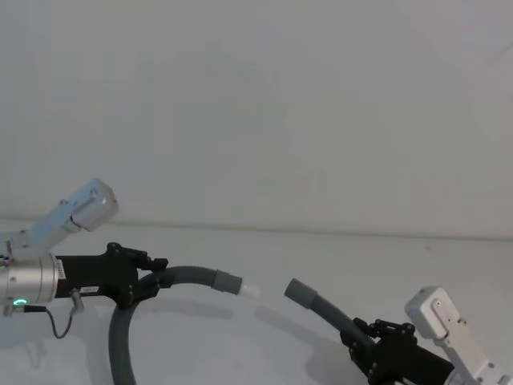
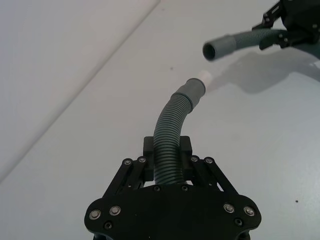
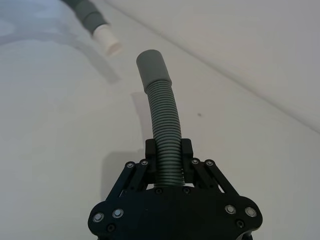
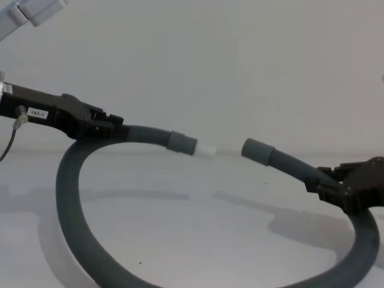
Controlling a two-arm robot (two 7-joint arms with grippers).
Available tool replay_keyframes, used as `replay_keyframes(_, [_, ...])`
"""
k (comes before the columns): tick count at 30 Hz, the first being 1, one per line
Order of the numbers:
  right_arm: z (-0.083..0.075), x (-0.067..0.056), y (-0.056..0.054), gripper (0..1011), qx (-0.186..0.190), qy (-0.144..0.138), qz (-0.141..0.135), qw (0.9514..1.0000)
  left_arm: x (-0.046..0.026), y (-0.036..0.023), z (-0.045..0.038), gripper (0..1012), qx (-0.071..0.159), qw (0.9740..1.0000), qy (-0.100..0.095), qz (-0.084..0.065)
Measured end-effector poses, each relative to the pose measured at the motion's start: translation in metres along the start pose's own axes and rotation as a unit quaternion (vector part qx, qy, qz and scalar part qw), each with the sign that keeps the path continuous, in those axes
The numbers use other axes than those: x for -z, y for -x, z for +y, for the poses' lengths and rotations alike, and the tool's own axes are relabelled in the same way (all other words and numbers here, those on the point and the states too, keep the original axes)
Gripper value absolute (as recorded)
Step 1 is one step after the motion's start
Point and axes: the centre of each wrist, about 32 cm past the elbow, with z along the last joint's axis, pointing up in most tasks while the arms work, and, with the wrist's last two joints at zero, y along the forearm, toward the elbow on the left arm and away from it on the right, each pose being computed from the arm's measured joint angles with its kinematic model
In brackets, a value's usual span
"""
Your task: Use both hands to pick up one end of the pipe from the table, align the ends, and insert them.
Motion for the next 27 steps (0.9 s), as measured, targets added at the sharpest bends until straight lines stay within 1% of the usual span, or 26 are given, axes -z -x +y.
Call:
replay_keyframes(3, [-0.003,0.001,0.001,258,-0.010,-0.001,-0.001,0.9999,-0.0021,0.0020,0.0000,272,-0.003,0.9999,0.011,-0.007])
replay_keyframes(12, [-0.010,0.000,0.005,258,-0.033,-0.010,-0.002,0.9994,-0.0088,0.0067,-0.0005,271,-0.006,0.9992,0.034,-0.022])
replay_keyframes(18, [-0.013,-0.004,0.006,258,-0.041,-0.018,0.001,0.9990,-0.0120,0.0101,-0.0006,271,-0.006,0.9988,0.042,-0.027])
replay_keyframes(27, [-0.017,-0.008,0.005,258,-0.041,-0.029,0.008,0.9987,-0.0163,0.0166,0.0024,271,0.000,0.9982,0.050,-0.033])
